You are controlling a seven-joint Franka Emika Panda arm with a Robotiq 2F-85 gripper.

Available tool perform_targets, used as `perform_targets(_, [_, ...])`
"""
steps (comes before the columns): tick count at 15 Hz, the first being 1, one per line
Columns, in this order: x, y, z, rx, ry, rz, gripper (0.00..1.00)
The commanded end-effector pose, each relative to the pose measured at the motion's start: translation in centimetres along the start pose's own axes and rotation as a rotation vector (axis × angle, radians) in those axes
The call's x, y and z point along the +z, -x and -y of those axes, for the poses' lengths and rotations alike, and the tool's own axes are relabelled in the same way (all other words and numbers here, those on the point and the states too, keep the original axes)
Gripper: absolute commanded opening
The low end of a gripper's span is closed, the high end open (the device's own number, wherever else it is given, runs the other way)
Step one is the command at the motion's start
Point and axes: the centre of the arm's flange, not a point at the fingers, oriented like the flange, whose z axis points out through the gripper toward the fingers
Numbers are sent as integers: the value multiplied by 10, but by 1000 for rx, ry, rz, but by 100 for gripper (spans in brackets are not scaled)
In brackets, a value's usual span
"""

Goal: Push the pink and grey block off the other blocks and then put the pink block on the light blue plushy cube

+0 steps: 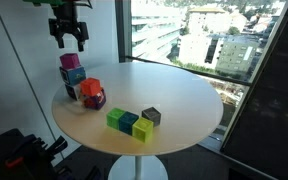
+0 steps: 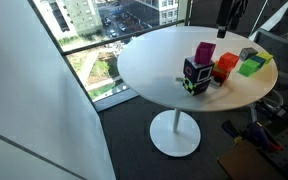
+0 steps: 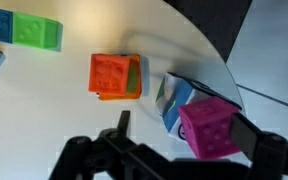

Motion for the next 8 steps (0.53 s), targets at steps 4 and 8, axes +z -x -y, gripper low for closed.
perform_targets(4, [-18, 1, -3, 11, 16, -14, 100])
perform_targets(8, [-27, 4, -10, 34, 28, -21, 100])
